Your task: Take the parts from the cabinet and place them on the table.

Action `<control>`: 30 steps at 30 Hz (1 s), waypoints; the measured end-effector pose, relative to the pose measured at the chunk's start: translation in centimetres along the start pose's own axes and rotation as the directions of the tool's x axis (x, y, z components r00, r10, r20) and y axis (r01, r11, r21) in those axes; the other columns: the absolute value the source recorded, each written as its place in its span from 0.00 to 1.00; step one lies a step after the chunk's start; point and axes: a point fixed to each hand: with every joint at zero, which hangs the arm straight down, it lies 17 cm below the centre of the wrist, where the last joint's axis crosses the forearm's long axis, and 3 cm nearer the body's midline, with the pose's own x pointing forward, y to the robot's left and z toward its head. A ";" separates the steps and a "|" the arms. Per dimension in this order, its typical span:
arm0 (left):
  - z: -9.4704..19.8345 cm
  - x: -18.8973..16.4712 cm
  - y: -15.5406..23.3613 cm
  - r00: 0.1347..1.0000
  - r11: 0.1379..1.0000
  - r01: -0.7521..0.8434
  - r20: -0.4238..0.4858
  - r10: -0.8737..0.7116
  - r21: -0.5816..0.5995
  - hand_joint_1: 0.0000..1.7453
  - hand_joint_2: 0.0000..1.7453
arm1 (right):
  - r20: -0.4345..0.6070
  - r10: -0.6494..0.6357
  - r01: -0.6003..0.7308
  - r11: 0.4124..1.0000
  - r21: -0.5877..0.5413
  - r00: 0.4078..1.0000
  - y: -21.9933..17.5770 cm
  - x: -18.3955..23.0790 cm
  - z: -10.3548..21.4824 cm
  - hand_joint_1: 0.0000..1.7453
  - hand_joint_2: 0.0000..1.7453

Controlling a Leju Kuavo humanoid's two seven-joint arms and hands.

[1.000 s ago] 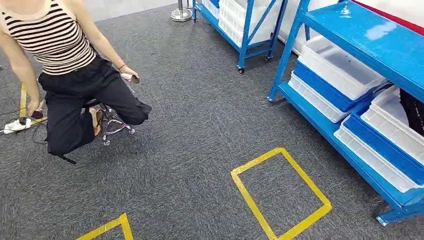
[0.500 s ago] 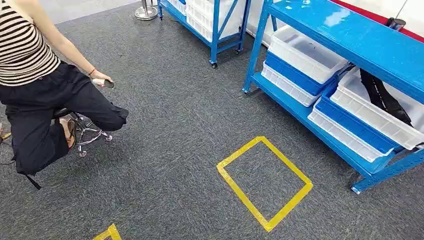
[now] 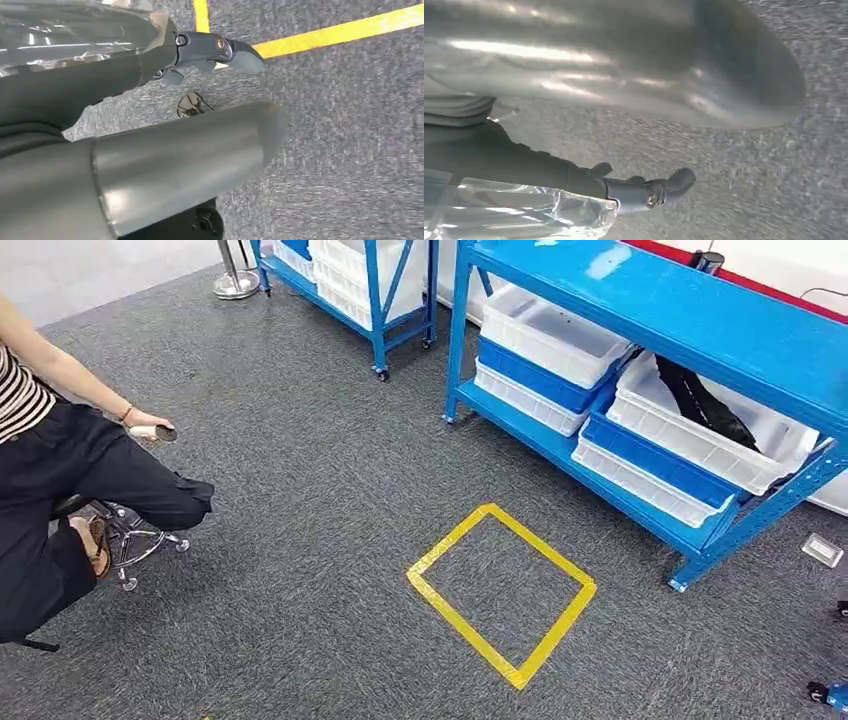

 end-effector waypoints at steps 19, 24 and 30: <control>0.0 0.1 -0.5 1.000 1.000 -0.023 -0.002 0.023 -0.009 0.00 0.00 | -0.011 0.095 -0.095 0.995 -0.025 0.995 -1.3 -0.5 -0.6 0.00 0.00; 0.1 0.3 -1.1 1.000 1.000 -0.019 0.002 0.019 -0.023 0.00 0.00 | -0.014 0.089 -0.090 0.995 -0.034 0.996 -1.6 -0.6 -0.7 0.00 0.00; 0.0 0.2 -0.5 1.000 1.000 -0.014 -0.001 0.014 -0.018 0.00 0.00 | -0.022 0.075 -0.075 0.997 -0.027 0.997 -1.1 -0.9 -0.4 0.00 0.00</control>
